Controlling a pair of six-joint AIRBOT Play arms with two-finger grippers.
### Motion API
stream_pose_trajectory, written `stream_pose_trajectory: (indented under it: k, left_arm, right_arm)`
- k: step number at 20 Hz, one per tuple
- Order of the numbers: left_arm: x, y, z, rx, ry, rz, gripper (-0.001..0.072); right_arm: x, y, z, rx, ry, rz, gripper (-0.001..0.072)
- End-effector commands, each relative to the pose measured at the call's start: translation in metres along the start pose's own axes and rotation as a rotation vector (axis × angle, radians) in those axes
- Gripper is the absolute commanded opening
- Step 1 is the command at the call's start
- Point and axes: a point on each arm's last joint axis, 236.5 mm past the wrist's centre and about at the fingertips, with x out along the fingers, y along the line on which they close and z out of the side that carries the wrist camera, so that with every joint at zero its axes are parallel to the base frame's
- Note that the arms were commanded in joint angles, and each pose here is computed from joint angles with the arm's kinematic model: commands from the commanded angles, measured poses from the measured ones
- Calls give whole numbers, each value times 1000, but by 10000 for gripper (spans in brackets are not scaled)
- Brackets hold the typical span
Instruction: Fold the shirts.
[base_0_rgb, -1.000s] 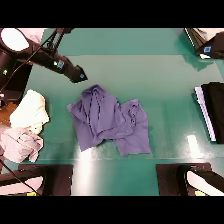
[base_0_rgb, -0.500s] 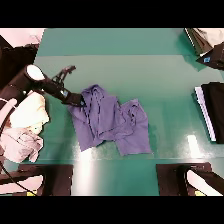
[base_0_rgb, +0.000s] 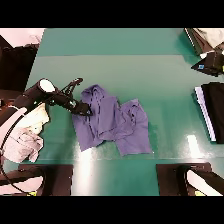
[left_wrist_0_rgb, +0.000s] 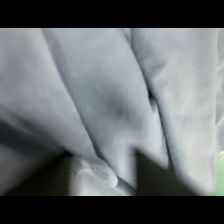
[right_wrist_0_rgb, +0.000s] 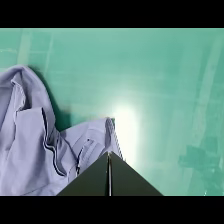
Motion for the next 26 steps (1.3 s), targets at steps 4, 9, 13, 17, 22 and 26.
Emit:
stream_pose_trajectory:
  k: [4,9,13,17,22,26]
  left_arm:
    - [-4,-11,-14,25,74,-22,21]
    - [-65,-13,-10,202,201,101,20]
    - [-123,0,23,236,143,313,21]
    - [-158,1,51,251,40,415,21]
    - [-156,1,57,228,12,416,22]
    - [-156,1,60,227,0,416,22]
  right_arm:
    - [1,-1,-4,3,14,0,20]
    - [2,4,-19,-6,77,10,20]
    - [33,20,-61,-28,221,56,20]
    - [91,39,-151,-59,451,108,488]
    - [147,62,-237,-142,530,138,503]
    - [162,73,-279,-122,563,129,496]
